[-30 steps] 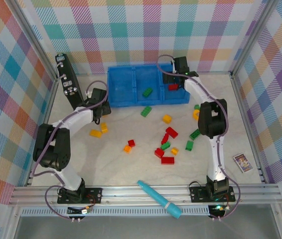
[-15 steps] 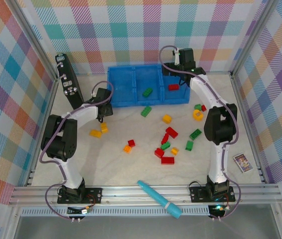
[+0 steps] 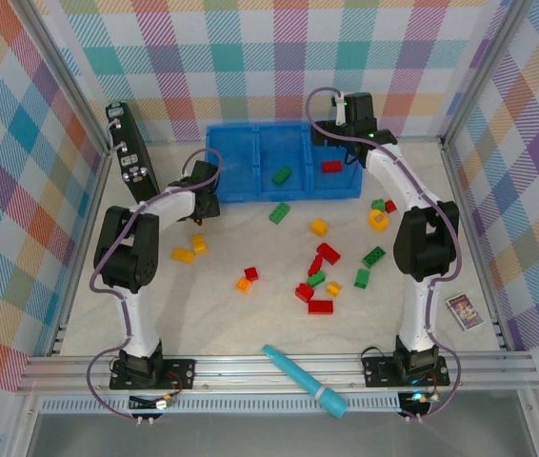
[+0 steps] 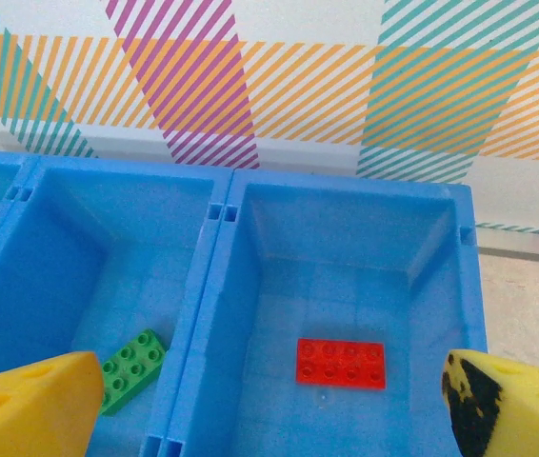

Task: Sort the legos into containers by color
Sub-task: Pick up the lego from the top-left of the table.

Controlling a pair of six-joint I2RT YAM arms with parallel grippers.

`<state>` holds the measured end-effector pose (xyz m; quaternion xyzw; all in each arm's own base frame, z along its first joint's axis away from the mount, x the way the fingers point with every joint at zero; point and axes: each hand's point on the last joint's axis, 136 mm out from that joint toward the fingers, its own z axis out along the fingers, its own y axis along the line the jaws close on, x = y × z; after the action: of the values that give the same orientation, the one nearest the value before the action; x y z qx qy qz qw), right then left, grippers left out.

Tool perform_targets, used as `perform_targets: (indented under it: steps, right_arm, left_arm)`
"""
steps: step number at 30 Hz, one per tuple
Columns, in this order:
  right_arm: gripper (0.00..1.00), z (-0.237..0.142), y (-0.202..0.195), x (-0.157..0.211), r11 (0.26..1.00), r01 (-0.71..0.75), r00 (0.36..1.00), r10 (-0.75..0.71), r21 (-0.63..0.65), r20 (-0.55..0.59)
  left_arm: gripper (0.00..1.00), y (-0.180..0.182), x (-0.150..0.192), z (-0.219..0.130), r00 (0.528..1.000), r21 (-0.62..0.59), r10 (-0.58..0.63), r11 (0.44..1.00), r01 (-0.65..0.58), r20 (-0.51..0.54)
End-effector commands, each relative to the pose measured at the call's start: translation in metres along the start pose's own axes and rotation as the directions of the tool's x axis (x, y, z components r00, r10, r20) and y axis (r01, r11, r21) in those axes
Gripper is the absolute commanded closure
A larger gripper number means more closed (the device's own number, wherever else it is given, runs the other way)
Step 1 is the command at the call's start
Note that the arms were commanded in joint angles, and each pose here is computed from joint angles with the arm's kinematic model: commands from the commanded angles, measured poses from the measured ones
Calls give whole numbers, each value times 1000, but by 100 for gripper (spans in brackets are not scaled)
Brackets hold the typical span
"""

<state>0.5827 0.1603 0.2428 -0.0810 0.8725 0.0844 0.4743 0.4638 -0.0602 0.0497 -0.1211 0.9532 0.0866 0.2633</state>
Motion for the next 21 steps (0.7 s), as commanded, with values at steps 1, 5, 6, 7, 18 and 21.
perform_targets:
  steps: [1,5,6,7,18,21]
  right_arm:
    - [8,-19,1,-20,1000,17,998,-17,-6,54]
    - [8,-17,0,-18,1000,15,999,-14,-3,47]
    - [8,-17,0,-18,1000,15,999,-14,-4,48]
    - [8,-18,0,-17,1000,16,999,-15,-4,45]
    - [8,-31,-3,-11,1000,4,1000,-5,9,22]
    - [7,-46,-8,-8,999,-1,1000,1,32,22]
  left_arm:
    - [27,10,8,2,999,-27,-29,999,28,-44]
    - [30,12,9,7,997,-14,-57,998,57,-59]
    - [33,12,8,8,996,-8,-64,998,63,-59]
    - [35,12,9,9,996,-7,-67,998,67,-61]
    - [59,8,14,18,992,25,-89,996,91,-90]
    - [63,10,18,16,992,26,-93,995,96,-90]
